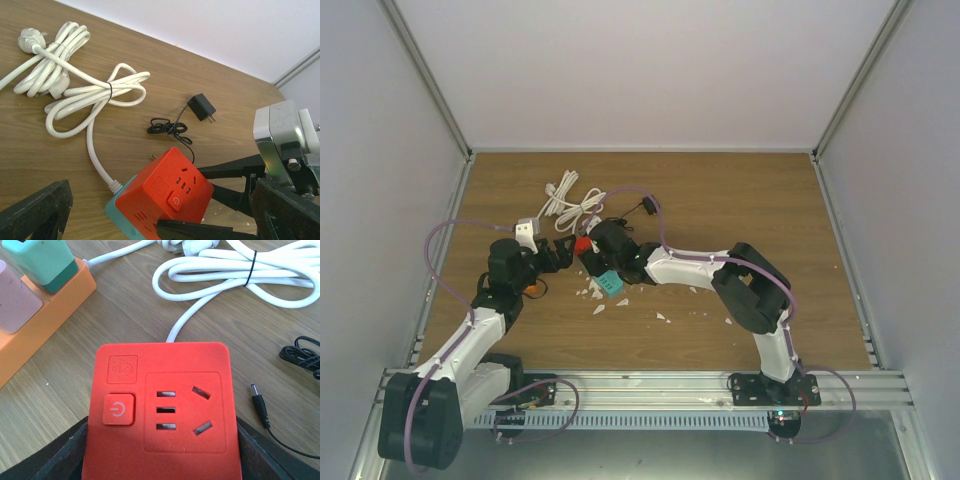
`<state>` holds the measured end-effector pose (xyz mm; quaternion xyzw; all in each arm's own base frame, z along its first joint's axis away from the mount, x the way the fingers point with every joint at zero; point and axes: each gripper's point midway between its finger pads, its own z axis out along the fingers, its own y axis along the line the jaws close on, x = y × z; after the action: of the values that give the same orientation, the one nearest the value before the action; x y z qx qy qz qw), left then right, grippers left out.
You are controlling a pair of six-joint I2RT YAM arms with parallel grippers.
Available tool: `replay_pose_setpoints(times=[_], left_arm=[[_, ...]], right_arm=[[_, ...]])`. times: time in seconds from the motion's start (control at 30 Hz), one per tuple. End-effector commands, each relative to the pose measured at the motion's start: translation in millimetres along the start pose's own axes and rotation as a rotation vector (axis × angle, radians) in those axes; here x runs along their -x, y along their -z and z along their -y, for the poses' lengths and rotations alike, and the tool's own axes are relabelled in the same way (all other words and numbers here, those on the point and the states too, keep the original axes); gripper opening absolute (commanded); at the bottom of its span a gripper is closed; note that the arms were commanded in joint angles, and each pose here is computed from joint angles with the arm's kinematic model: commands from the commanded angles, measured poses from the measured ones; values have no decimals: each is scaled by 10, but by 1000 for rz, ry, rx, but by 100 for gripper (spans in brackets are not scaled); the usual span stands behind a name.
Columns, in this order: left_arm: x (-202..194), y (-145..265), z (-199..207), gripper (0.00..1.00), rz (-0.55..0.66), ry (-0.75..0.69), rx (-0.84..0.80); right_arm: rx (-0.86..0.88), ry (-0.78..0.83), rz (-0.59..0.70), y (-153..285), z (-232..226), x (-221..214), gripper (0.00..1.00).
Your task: Insert the plug
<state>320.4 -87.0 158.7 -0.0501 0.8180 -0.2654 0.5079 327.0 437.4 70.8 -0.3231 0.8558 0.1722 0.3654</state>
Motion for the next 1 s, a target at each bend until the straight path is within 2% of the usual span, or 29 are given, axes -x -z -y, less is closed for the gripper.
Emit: replay_pose_setpoints(times=[0.0, 0.2, 0.37, 0.43, 0.5, 0.53, 0.63, 0.73, 0.87, 0.97], left_arm=[[192, 15, 69, 99, 53, -14, -20], [187, 2, 61, 99, 49, -12, -18], [184, 3, 76, 99, 46, -14, -25], [184, 6, 77, 99, 47, -13, -25], [195, 12, 75, 99, 51, -14, -23], [200, 13, 76, 99, 51, -15, -22], [207, 13, 76, 99, 51, -16, -20], [206, 12, 76, 99, 49, -16, -20], [208, 6, 76, 99, 48, -15, -19], [208, 1, 74, 99, 47, -15, -18]], right_arm=[[-57, 97, -804, 272, 315, -2376, 1], [-62, 103, -842, 290, 330, -2446, 1], [-48, 90, -814, 219, 282, -2347, 1], [-45, 91, -792, 204, 269, -2280, 5], [-36, 92, -761, 198, 247, -2181, 16], [-31, 93, -740, 194, 233, -2113, 28], [-35, 87, -661, 190, 216, -1846, 48], [-67, 82, -577, 231, 258, -1550, 60], [-73, 72, -433, 370, 266, -1062, 69], [-62, 69, -331, 505, 246, -724, 86]])
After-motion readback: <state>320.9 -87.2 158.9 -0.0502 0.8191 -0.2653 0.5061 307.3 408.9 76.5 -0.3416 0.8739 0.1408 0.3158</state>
